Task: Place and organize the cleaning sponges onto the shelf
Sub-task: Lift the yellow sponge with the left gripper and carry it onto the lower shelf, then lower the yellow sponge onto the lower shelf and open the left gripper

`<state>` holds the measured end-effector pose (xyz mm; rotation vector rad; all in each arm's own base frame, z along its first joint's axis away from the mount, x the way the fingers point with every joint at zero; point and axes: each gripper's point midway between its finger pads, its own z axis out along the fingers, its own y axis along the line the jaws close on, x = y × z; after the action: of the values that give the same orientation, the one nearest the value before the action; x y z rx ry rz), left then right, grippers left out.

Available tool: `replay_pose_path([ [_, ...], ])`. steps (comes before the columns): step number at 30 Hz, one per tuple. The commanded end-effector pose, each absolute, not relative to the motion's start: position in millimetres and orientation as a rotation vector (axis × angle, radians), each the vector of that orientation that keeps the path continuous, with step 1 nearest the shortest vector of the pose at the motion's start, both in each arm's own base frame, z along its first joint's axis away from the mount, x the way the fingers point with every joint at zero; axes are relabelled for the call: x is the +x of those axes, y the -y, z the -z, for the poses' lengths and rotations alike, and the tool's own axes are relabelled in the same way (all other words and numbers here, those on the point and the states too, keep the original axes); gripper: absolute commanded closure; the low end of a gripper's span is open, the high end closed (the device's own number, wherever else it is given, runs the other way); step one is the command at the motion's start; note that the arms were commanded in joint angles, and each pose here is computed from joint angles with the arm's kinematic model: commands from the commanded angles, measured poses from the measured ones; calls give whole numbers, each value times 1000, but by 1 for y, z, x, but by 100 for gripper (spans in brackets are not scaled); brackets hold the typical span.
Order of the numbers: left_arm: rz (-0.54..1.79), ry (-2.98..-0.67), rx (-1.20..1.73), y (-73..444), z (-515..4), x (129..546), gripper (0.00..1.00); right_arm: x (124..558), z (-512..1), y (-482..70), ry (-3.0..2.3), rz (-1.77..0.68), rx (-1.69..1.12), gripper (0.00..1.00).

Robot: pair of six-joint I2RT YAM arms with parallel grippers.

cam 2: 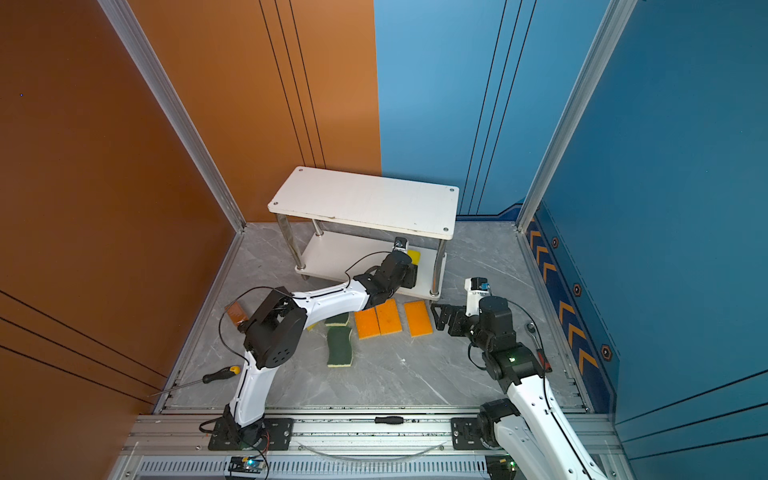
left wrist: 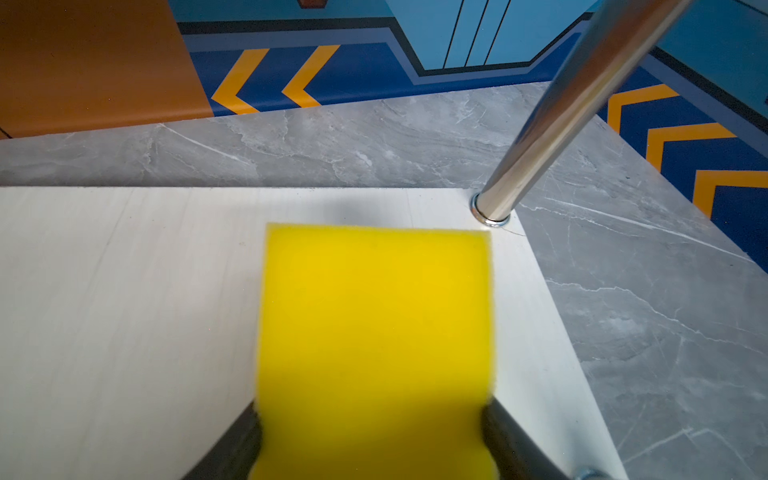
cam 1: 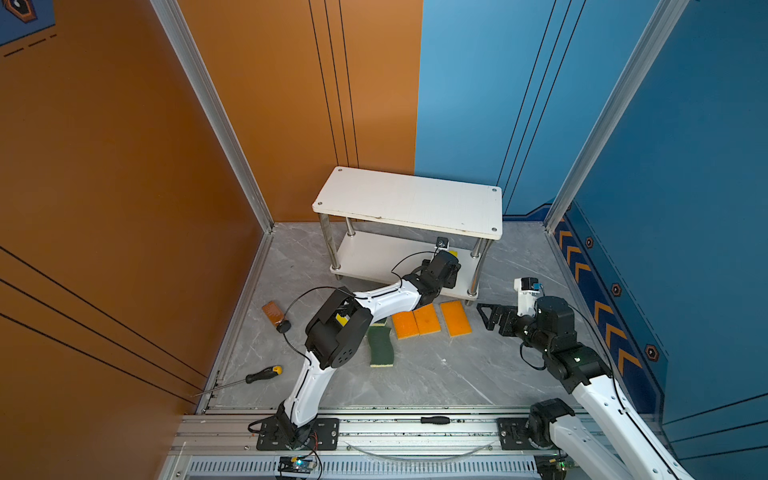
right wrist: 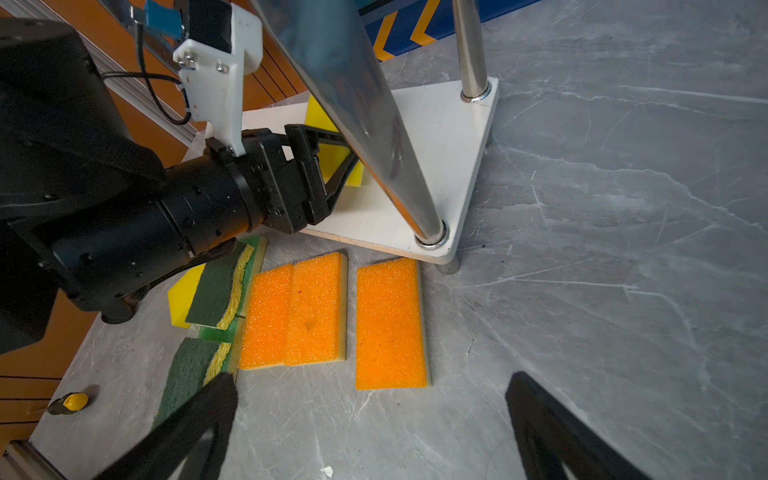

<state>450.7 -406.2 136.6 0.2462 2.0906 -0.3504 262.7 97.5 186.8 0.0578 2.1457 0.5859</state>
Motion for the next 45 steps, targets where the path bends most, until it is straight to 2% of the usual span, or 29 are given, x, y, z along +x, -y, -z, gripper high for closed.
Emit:
replay_pose_path([
  [1,378,-2077,254,422,-138,449,35,258,-178,-93,-2173,-579,88,0],
  [14,399,-2090,259,432,-129,448,35,257,-178,-93,-2170,-584,93,0],
  [17,397,-2096,250,431,-125,448,38,258,-177,-92,-2172,-584,96,0],
  [38,347,-2106,177,427,-108,455,37,258,-176,-92,-2174,-590,99,0],
  [45,341,-2117,166,425,-102,454,31,258,-177,-93,-2175,-595,97,0],
])
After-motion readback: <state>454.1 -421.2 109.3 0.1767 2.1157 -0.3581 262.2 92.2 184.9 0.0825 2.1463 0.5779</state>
